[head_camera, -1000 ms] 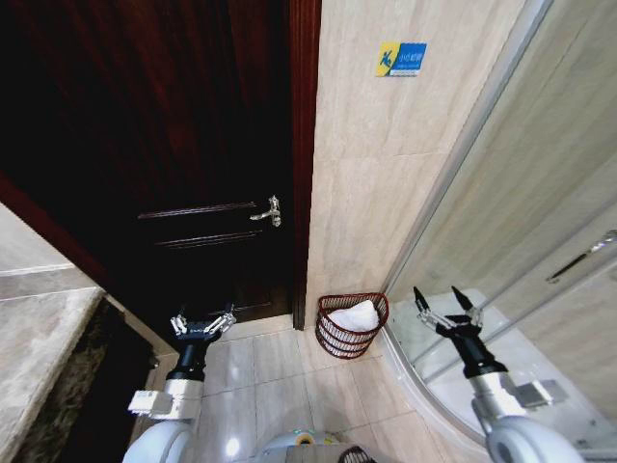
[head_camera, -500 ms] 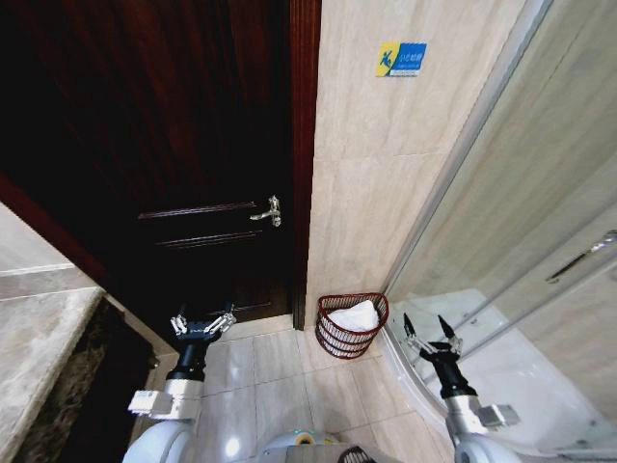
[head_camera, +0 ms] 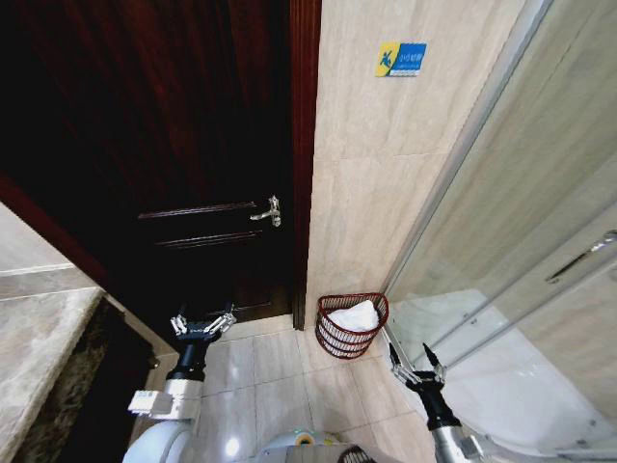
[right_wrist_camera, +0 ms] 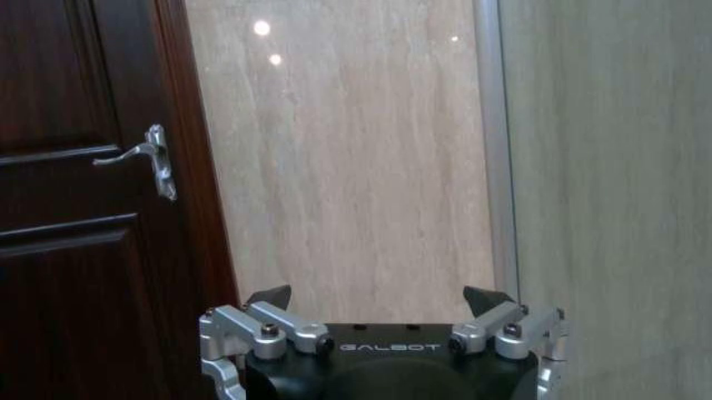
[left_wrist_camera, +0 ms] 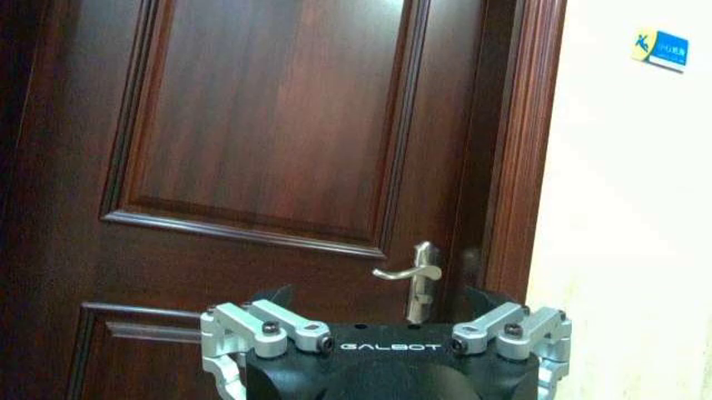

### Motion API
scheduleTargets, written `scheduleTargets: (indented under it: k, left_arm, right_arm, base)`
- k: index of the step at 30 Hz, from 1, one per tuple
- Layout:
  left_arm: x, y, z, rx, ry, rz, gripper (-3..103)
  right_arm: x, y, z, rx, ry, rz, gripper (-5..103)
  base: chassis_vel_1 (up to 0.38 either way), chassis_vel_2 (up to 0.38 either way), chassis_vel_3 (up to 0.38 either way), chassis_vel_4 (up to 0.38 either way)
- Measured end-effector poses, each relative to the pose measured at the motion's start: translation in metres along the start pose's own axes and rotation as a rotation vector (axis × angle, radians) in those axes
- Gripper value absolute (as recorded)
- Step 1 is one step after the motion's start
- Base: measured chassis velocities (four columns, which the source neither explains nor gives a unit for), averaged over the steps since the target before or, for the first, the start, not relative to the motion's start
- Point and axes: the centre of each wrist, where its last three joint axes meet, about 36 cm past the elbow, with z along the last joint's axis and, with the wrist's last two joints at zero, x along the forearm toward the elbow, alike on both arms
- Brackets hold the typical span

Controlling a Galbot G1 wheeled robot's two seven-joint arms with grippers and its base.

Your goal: Discard the used towel into the hamper.

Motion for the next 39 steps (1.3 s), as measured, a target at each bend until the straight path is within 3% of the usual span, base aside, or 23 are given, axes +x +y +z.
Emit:
scheduleTargets:
  k: [13,18,24,29,39]
  left_arm:
    - [0.0,0.0,0.0,0.0,0.0,0.0,100]
    - [0.0,0.0,0.0,0.0,0.0,0.0,100]
    - [0.0,0.0,0.0,0.0,0.0,0.0,100]
    - [0.0,0.0,0.0,0.0,0.0,0.0,100]
    - [0.0,0.0,0.0,0.0,0.0,0.0,100]
  right_arm:
    - [-0.002,-0.002,-0.019,0.017,-0.061,0.021,100]
    - [-0.01,0.002,-0.056,0.014,-0.042,0.037,100]
    - [-0.027,0.009,-0.114,0.031,-0.154,0.048,100]
    - [-0.038,0.014,-0.135,0.043,-0.23,0.057,100]
    - [-0.036,0.015,-0.136,0.043,-0.279,0.063,100]
  base:
    - [0.0,0.0,0.0,0.0]
    - [0.0,0.0,0.0,0.0]
    - [0.0,0.0,0.0,0.0]
    - [0.0,0.0,0.0,0.0]
    - [0.0,0.0,0.0,0.0]
